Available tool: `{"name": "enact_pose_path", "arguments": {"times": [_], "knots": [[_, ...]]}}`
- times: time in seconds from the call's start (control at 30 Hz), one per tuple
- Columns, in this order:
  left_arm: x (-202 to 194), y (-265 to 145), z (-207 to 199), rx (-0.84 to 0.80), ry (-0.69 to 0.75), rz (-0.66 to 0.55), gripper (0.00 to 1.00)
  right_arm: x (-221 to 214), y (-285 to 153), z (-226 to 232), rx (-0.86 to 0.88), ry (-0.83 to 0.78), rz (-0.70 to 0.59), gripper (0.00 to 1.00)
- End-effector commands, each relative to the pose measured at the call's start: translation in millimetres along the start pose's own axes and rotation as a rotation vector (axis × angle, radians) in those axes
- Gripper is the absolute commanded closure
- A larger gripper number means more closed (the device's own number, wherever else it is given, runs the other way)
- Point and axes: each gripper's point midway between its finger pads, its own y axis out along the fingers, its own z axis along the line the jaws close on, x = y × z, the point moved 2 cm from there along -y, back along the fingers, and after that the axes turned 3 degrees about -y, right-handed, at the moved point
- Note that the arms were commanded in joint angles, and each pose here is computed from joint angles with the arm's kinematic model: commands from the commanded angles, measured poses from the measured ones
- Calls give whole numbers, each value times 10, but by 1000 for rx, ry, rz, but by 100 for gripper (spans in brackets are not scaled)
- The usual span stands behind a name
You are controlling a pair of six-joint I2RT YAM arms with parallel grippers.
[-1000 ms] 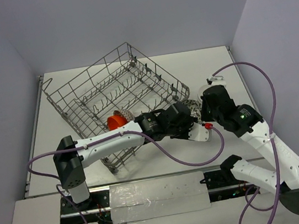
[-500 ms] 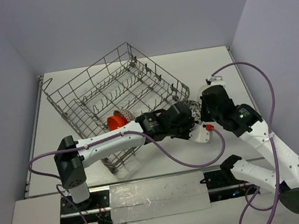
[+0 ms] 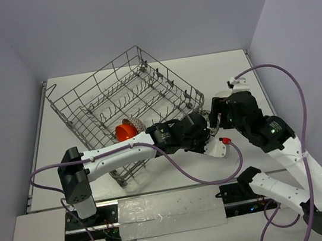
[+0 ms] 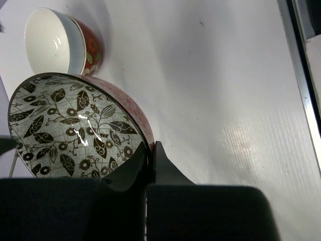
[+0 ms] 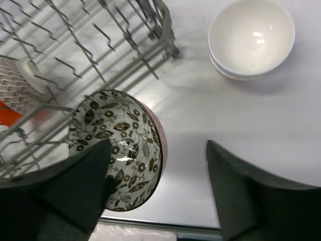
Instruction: Load the bowls into the dish rack
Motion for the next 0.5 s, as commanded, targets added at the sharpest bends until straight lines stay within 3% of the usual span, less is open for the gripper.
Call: {"name": "enact_pose_path", "arguments": {"times": [0.0, 0.1, 0.23, 0.47], "knots": [[383, -393, 253, 114, -9, -167, 100, 418, -268, 50, 52, 40, -163, 14], [424, -490, 312, 160, -51, -210, 100, 547, -385, 18, 52, 58, -226, 2], [456, -692, 508, 205, -197, -318, 100, 677, -527, -50, 44, 113, -319, 0], [428, -1483, 1076, 323, -644, -752, 100, 805, -697, -141, 53, 198, -464, 0]]}}
